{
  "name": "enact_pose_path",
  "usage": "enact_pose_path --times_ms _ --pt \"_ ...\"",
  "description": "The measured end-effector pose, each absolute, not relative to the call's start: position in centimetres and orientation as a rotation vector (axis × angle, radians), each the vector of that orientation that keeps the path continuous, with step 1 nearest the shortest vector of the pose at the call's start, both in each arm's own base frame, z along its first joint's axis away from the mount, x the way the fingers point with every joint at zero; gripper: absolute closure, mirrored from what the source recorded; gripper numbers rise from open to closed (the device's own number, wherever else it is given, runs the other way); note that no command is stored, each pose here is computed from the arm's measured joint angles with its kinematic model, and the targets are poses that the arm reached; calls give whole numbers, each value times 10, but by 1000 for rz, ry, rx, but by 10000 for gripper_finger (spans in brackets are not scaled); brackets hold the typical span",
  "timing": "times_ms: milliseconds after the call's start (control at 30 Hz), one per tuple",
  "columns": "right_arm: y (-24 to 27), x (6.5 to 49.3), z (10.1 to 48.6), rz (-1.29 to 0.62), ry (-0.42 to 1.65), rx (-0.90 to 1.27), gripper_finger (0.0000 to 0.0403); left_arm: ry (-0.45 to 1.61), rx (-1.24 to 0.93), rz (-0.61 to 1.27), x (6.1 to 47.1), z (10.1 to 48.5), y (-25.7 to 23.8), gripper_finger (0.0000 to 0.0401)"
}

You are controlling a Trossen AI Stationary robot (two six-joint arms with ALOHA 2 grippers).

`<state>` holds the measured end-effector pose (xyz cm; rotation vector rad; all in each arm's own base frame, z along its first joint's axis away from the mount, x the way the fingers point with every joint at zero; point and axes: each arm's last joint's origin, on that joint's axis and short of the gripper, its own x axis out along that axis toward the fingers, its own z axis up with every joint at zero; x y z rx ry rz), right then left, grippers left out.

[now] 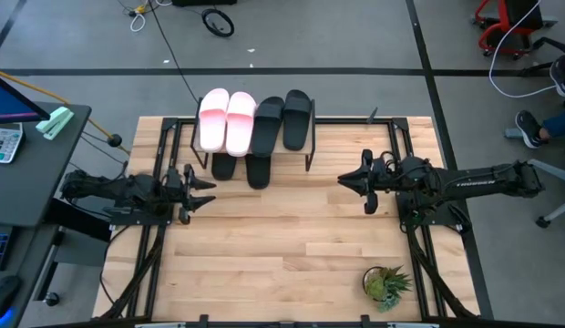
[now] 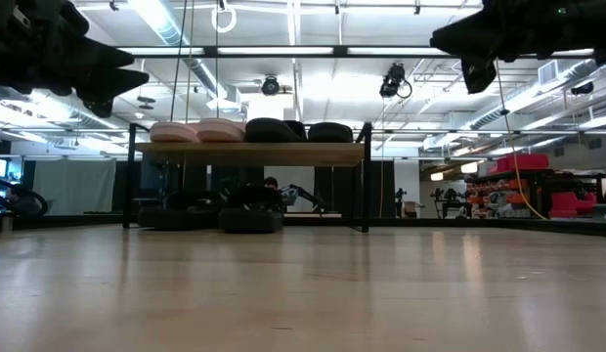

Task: Pick and place slides into the shelf
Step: Return to Home Position

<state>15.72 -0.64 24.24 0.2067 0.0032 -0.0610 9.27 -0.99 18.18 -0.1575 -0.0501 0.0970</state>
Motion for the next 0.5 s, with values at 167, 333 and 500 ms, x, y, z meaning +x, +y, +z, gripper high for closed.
enact_pose_path --times_ms 167,333,500 --pt "-6 158 233 -68 59 221 346 -24 -176 99 93 179 -10 211" --pt "-6 152 227 -67 47 222 345 -25 -176 99 93 179 -10 206" --pt "-5 143 233 -54 -16 217 346 -25 -176 98 93 179 -10 205"
